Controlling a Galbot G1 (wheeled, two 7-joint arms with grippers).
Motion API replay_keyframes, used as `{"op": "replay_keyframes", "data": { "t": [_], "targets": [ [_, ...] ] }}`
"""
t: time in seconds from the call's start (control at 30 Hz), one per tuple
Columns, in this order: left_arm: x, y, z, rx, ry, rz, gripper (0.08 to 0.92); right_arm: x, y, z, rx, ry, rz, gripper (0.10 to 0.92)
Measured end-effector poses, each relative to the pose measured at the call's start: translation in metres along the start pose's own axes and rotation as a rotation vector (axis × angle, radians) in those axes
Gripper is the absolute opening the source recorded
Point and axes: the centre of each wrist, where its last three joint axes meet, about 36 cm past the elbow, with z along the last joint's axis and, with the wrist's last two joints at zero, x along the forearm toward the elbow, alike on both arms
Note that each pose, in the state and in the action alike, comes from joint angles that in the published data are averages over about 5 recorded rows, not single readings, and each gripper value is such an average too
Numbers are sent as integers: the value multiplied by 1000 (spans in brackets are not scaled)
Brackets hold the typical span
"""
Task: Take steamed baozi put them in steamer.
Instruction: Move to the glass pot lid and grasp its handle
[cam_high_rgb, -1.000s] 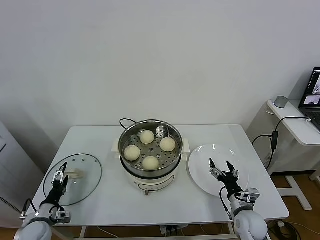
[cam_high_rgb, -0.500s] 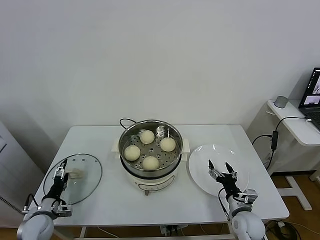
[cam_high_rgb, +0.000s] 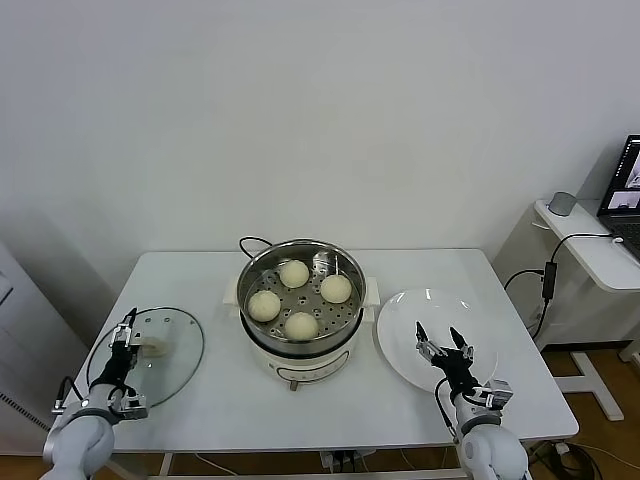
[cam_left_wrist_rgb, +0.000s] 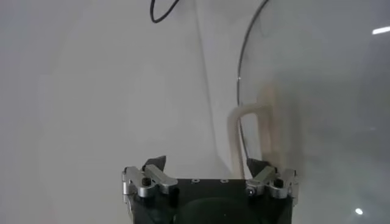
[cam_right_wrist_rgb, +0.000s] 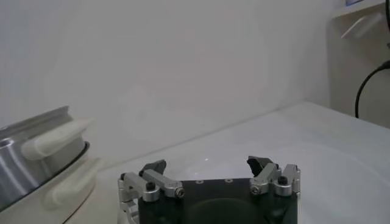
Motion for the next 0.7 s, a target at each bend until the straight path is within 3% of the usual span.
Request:
{"op": "replay_keyframes", "data": {
  "t": [0.3, 0.7],
  "targets": [
    [-7, -8, 2, 24, 12, -12, 792, 2, -1, 1, 2, 2, 3, 823],
    [-8, -21, 3, 49, 12, 10, 455, 4, -1, 0, 11, 2, 2, 823]
  ]
}}
